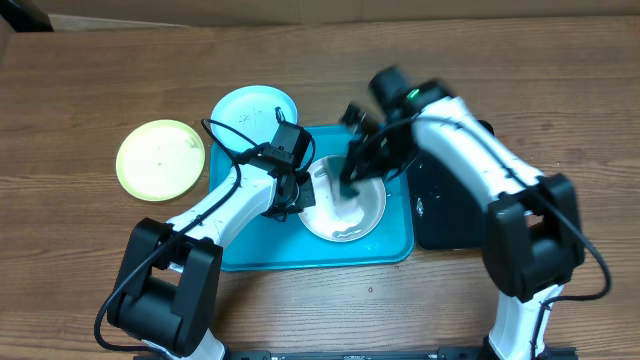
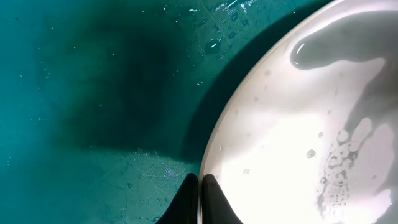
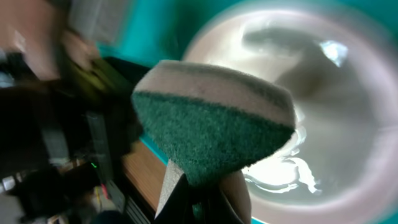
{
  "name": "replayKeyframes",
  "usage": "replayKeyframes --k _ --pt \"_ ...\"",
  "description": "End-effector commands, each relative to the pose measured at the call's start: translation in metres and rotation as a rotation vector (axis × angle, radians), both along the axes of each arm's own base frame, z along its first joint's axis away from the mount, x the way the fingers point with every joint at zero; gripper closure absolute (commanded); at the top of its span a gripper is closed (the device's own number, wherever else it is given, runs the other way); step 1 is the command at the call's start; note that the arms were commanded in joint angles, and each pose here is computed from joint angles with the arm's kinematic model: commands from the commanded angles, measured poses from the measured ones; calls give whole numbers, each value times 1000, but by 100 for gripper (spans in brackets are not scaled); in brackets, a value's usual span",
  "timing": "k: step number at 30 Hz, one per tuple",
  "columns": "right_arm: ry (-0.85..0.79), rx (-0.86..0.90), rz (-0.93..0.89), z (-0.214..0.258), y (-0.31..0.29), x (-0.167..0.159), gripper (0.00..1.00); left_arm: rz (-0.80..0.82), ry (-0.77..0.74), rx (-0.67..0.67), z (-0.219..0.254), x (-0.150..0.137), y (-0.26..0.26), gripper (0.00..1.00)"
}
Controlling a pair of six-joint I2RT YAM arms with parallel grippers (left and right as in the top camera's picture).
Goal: Clean dirty plates on tray and stack at the side
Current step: 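Scrub the white plate's smudge with the sponge in right gripper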
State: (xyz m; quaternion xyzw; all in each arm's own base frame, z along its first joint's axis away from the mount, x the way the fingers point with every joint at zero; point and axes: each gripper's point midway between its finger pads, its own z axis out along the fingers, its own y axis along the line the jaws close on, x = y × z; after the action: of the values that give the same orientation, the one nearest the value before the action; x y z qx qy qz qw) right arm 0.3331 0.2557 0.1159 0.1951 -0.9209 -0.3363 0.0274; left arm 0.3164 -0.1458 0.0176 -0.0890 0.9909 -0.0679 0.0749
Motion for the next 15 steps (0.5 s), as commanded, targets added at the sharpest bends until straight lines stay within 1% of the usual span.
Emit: replayKeyframes --k 1,4,10,15 --pt "-69 86 19 36 -11 16 96 -28 5 11 -3 0 -1 96" --pt "-41 76 -5 34 -20 16 96 -28 5 10 -3 0 -1 96" --pt "9 66 -46 15 -16 11 96 -27 4 10 -3 0 -1 96" --pt "67 136 -92 -11 2 5 96 -27 5 10 -4 0 -1 96"
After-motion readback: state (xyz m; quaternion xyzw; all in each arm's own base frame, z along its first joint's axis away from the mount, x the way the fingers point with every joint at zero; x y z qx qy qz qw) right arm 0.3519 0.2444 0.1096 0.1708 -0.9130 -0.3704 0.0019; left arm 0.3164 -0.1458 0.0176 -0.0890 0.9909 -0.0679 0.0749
